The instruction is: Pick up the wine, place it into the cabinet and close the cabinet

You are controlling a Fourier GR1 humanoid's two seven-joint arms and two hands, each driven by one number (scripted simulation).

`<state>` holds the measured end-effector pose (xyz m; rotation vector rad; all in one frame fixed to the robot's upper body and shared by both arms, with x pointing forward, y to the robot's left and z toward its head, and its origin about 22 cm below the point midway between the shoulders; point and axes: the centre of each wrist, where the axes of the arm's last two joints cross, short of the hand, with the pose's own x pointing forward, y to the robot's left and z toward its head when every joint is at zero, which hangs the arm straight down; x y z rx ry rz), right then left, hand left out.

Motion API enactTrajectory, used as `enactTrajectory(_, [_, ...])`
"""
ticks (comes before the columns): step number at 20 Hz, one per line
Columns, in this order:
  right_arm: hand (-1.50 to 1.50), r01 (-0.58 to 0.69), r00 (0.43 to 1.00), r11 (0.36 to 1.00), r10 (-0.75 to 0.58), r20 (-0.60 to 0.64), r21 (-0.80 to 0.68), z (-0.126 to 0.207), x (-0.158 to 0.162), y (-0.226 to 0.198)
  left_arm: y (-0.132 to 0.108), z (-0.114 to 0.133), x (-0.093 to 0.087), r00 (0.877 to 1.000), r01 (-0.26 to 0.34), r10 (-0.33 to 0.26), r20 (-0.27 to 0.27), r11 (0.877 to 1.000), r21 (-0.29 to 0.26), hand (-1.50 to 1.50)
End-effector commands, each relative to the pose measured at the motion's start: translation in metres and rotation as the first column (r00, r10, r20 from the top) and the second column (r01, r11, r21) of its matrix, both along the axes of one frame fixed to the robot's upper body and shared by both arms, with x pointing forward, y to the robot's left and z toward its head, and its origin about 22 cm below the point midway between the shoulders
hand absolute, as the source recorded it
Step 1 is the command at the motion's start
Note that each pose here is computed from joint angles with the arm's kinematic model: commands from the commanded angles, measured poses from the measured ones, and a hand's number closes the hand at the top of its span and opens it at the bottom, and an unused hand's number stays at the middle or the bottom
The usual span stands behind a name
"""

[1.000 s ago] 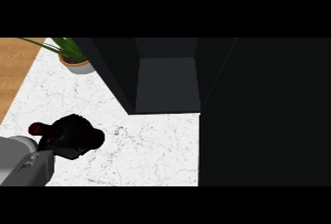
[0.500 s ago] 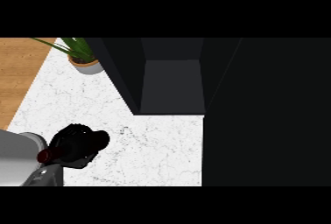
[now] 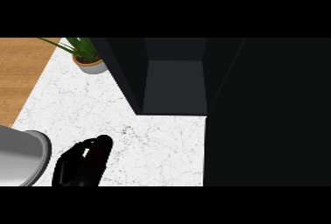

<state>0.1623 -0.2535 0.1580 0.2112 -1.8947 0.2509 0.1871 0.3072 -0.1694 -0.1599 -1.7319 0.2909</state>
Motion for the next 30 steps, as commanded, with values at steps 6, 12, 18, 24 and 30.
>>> enactTrajectory(6, [-1.5,-0.008,1.0,1.0,0.007,0.01,0.017,0.0,0.004,0.005,-0.039,0.029,-0.022,0.99,0.127,-0.121,0.069,0.988,-0.084,1.5])
enactTrajectory(12, [-1.5,-0.013,1.0,0.999,0.013,-0.005,0.03,-0.005,0.004,-0.003,-0.074,0.086,-0.03,0.988,0.14,-0.13,0.078,0.979,-0.149,1.5])
enactTrajectory(18, [-1.5,-0.027,1.0,1.0,0.028,-0.006,0.01,-0.001,0.014,0.005,-0.092,0.133,-0.016,0.983,0.157,-0.146,0.108,0.982,-0.105,1.5])
enactTrajectory(24, [-1.5,-0.031,0.999,0.999,0.031,-0.009,0.016,-0.016,0.017,0.01,-0.119,0.19,0.007,0.981,0.14,-0.126,0.146,0.986,-0.093,1.5])
enactTrajectory(30, [-1.5,-0.008,1.0,1.0,0.008,0.0,0.023,0.003,0.009,0.003,-0.149,0.205,0.035,0.98,0.163,-0.151,0.131,0.983,-0.088,1.5])
